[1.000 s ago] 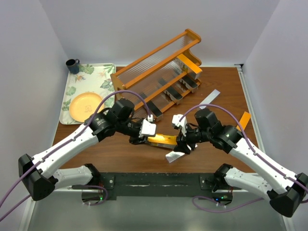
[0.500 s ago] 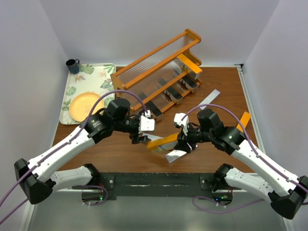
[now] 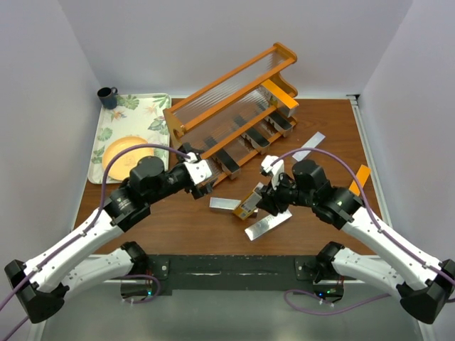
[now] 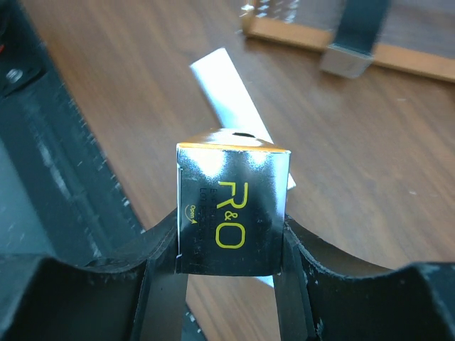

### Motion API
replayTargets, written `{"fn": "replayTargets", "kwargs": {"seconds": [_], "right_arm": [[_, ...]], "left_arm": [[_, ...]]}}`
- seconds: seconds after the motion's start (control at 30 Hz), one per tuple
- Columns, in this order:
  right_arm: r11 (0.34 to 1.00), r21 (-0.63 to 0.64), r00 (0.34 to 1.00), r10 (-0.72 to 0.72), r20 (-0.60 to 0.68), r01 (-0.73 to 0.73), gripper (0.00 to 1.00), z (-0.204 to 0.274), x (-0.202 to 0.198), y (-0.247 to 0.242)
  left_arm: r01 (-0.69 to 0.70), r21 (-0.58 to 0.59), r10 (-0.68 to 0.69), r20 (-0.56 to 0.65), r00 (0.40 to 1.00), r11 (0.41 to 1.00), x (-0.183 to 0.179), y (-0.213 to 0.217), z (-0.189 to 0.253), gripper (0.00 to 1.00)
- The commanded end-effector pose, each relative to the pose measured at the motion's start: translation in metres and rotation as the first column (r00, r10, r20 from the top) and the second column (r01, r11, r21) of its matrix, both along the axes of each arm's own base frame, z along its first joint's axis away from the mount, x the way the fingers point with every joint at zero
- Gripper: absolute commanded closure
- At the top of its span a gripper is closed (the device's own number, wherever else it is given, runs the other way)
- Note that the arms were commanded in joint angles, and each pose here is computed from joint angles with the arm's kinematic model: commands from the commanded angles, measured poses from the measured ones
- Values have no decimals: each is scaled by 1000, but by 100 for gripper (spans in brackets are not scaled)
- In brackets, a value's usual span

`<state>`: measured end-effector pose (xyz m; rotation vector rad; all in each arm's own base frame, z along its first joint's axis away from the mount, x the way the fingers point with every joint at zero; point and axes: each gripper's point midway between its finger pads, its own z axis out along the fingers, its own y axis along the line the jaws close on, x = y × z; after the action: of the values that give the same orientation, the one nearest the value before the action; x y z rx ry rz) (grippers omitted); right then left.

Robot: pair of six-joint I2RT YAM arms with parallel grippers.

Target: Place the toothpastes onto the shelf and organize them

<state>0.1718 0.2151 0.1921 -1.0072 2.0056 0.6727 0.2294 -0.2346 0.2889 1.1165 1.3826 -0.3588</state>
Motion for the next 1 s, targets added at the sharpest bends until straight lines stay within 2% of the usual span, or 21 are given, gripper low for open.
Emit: {"fn": "replayTargets", "kwargs": {"seconds": [0.0, 0.1, 0.27, 0.3, 0.37, 0.4, 0.47, 0.67, 0.8, 0.97], "right_arm": [[975, 148, 972, -186, 145, 165, 100, 46, 34, -2], [938, 237, 929, -303, 212, 252, 100, 69, 47, -12], [852, 404, 840, -463, 284, 333, 100, 106, 63, -28], [829, 456, 819, -487, 304, 324, 100, 121, 66, -29], [813, 481, 793, -514, 327, 328, 100, 124, 72, -31], [781, 541, 760, -546, 351, 312, 100, 142, 76, -32], [774, 556, 735, -561, 381, 302, 100, 146, 83, -31], [765, 585, 643, -595, 483, 268, 100, 173, 113, -20], [751, 601, 585, -626, 516, 273, 100, 187, 137, -22], [730, 637, 588, -636, 500, 247, 100, 186, 168, -19]], "left_arm": [[-248, -179, 262, 62, 963, 952, 27, 33, 31, 9], [-344, -265, 378, 89, 922, 901, 34, 53, 42, 9], [-486, -332, 539, 83, 838, 808, 42, 85, 47, 9], [-502, -347, 557, 75, 827, 792, 43, 89, 48, 9], [-540, -361, 598, 64, 799, 760, 45, 98, 47, 9], [-551, -370, 610, 54, 791, 748, 45, 101, 47, 9], [-569, -388, 632, 47, 773, 725, 46, 107, 49, 9], [-589, -420, 659, 28, 752, 690, 45, 117, 49, 9], [-583, -433, 659, 34, 752, 688, 43, 118, 48, 10], [-594, -430, 671, 38, 741, 680, 44, 121, 47, 10]]}}
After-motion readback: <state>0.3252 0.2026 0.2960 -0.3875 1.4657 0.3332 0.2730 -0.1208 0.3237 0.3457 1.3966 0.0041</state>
